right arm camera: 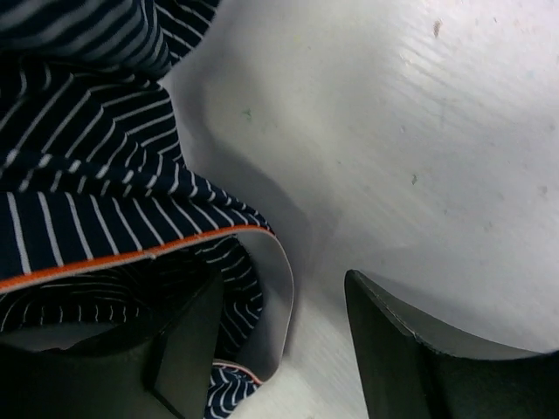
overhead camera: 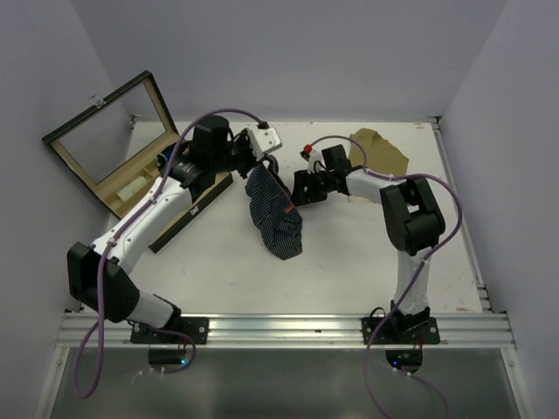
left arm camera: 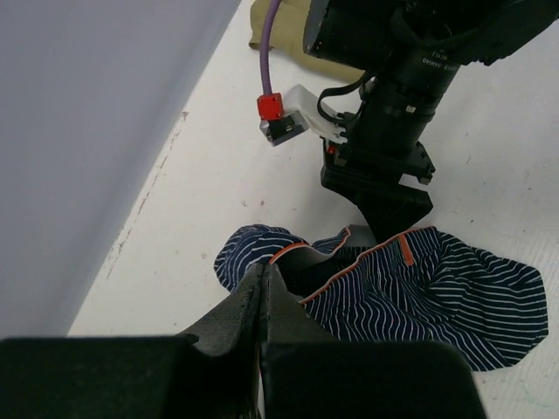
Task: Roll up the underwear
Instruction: Flatten the underwear
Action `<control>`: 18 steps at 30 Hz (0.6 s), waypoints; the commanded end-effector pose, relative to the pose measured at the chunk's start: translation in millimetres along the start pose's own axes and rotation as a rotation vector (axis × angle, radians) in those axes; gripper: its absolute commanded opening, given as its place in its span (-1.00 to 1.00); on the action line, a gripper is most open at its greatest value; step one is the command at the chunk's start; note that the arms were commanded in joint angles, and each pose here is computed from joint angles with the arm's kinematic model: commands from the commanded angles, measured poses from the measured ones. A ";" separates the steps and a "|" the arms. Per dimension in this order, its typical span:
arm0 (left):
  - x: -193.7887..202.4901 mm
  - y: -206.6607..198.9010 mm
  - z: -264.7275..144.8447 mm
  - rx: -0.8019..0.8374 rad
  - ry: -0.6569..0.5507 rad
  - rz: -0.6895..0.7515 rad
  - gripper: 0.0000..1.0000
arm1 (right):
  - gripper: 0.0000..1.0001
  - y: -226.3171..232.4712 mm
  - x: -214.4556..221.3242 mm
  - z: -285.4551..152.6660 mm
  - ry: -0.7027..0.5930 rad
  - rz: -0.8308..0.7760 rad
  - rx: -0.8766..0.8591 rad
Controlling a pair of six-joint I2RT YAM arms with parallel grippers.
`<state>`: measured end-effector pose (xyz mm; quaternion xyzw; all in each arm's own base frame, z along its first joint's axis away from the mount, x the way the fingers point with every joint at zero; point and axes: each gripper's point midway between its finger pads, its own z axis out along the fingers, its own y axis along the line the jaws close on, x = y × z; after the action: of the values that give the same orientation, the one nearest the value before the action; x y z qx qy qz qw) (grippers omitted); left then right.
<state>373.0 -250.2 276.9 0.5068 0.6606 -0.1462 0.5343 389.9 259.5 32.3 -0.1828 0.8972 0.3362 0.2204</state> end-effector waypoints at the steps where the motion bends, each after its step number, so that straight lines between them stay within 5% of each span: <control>1: -40.8 7.2 -21.6 -0.009 -0.104 0.066 -1.00 | 0.25 7.7 -25.0 7.8 -0.078 -0.044 -0.041; 8: -55.0 8.1 -33.4 -0.022 -0.158 0.126 -1.00 | 0.47 46.0 -19.7 5.9 -0.118 -0.145 -0.291; 12: -70.5 11.0 -40.6 -0.035 -0.210 0.133 -1.00 | 0.43 49.3 -13.5 14.8 -0.103 -0.117 -0.359; 14: -77.0 17.3 -44.0 -0.069 -0.221 0.132 -1.00 | 0.26 52.6 -11.9 13.9 -0.099 -0.117 -0.389; 16: -79.3 24.5 -47.3 -0.106 -0.220 0.127 -1.00 | -0.28 61.9 -11.6 7.2 -0.105 -0.118 -0.431; 18: -80.4 28.5 -47.7 -0.129 -0.221 0.120 -1.00 | -0.59 71.5 -14.8 -2.7 -0.124 -0.127 -0.449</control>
<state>356.5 -249.5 324.2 0.5144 0.6092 -0.1496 0.5846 370.5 303.2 44.3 -0.2376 0.8118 0.4846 0.2229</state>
